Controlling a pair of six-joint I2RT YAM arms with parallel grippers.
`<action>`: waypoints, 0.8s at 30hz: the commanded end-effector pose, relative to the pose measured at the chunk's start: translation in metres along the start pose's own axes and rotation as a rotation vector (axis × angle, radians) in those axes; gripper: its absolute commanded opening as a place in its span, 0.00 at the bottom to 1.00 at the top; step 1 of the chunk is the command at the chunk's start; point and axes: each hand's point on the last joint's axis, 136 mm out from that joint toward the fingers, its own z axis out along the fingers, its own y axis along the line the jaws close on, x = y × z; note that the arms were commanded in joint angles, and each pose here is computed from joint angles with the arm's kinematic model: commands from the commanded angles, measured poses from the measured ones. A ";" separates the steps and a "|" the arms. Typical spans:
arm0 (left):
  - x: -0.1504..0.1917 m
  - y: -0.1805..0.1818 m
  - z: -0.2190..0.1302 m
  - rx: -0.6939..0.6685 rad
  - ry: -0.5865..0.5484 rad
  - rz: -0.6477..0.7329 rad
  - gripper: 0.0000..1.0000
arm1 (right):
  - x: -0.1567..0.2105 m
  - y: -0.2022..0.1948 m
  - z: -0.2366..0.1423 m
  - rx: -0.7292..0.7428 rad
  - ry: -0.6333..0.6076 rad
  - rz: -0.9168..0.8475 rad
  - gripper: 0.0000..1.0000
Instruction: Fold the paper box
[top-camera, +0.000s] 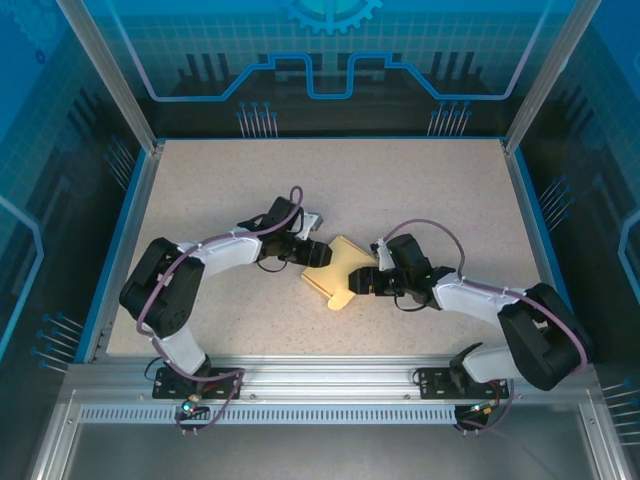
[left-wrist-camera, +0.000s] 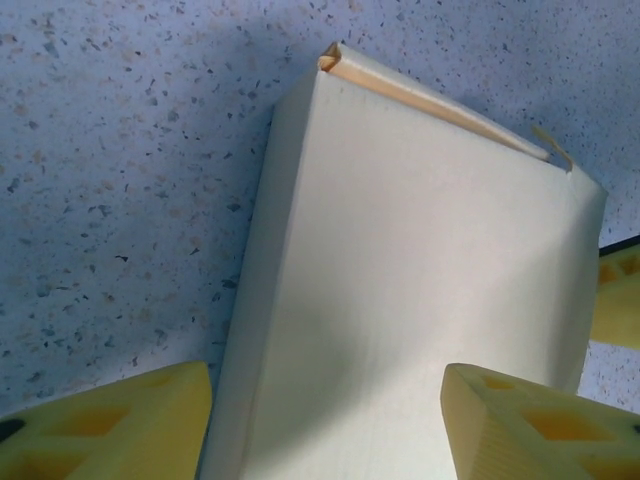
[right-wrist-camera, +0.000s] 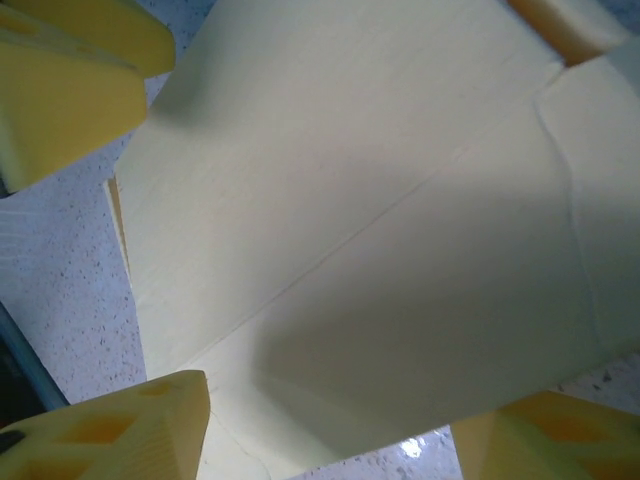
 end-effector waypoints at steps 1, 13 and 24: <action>0.001 0.003 0.005 0.002 0.025 -0.009 0.58 | -0.002 0.003 0.004 -0.057 -0.005 0.027 0.60; 0.019 0.010 0.016 0.009 0.066 -0.046 0.43 | -0.012 0.007 0.004 -0.125 -0.068 0.052 0.33; 0.029 0.011 0.016 0.024 0.070 -0.080 0.36 | -0.032 0.020 -0.006 -0.185 -0.170 0.072 0.18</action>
